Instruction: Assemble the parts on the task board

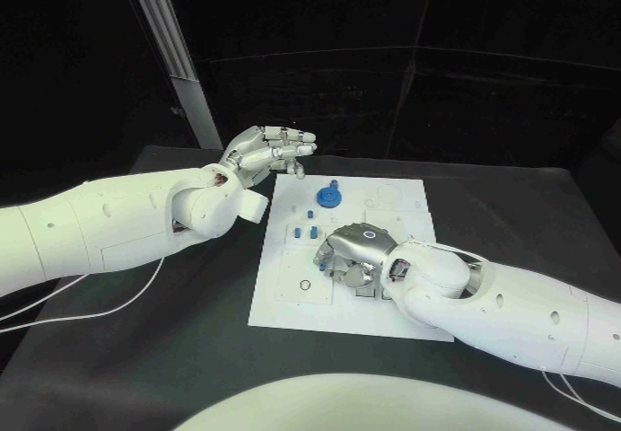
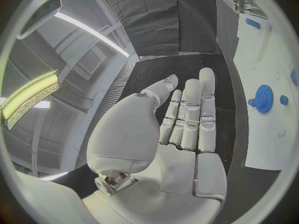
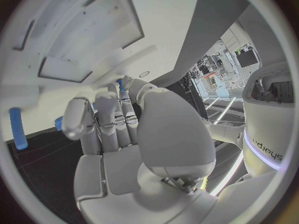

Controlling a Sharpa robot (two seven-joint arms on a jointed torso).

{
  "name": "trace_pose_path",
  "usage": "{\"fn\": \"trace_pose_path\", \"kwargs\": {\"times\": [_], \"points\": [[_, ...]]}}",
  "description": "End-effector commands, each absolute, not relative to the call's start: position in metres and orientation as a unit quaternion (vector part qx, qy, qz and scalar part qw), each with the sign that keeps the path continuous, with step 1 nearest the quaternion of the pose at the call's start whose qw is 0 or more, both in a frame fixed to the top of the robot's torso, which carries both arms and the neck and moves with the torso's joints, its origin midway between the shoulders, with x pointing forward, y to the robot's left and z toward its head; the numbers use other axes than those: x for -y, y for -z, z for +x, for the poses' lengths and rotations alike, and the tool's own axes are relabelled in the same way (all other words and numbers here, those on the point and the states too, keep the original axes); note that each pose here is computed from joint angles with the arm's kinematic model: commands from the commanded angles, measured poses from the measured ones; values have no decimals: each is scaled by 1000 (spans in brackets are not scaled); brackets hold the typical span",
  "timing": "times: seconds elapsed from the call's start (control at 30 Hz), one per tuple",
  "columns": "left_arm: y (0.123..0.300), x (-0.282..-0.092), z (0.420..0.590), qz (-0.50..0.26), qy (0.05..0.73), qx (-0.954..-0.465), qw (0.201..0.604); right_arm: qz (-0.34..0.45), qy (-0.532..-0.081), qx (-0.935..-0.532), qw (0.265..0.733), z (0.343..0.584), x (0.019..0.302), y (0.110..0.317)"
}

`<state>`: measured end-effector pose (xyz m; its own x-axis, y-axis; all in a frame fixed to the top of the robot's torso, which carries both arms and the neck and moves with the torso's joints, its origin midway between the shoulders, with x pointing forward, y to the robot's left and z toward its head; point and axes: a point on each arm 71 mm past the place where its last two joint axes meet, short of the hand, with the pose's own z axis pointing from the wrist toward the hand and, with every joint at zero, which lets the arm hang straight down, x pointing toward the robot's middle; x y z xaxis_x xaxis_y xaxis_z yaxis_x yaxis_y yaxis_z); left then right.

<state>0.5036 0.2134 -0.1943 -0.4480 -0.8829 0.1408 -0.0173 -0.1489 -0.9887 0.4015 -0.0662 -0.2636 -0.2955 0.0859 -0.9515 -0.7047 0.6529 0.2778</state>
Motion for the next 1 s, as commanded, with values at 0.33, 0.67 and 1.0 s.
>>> {"fn": "trace_pose_path", "kwargs": {"times": [0.33, 0.67, 1.0], "points": [[193, -212, 504, -401, 648, -559, 327, -182, -386, -678, 598, 400, 74, 250], [195, -215, 504, -402, 645, -562, 326, -139, -395, -675, 608, 396, 104, 239], [196, -216, 503, -403, 645, -563, 324, -96, -332, -706, 618, 419, 145, 216]]}}
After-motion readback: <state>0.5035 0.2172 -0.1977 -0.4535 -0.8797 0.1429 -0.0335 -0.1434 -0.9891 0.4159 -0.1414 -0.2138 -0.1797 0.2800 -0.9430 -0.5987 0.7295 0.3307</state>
